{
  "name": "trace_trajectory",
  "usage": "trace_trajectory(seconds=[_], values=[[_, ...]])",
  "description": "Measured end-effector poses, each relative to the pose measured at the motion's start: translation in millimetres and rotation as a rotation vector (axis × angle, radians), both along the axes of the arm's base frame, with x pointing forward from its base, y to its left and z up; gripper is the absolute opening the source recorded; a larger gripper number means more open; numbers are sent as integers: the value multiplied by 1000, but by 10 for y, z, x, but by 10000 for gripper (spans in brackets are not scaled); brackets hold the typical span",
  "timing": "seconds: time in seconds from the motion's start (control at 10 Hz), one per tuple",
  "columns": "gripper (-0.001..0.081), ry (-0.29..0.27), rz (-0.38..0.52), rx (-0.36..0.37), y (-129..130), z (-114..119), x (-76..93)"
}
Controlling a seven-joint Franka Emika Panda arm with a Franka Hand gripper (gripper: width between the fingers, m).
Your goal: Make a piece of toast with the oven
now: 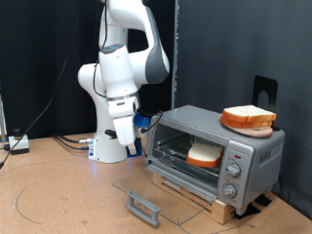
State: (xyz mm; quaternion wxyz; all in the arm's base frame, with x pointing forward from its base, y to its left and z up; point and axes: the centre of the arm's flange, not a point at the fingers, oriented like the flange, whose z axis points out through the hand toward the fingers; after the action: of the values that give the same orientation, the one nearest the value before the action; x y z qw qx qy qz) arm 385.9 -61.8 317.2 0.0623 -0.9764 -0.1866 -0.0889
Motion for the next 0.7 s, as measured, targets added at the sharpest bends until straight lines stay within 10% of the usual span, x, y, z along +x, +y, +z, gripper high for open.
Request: trace_trajectory(seconds=[0.7], values=[[396, -167, 121, 173, 34, 659, -233]])
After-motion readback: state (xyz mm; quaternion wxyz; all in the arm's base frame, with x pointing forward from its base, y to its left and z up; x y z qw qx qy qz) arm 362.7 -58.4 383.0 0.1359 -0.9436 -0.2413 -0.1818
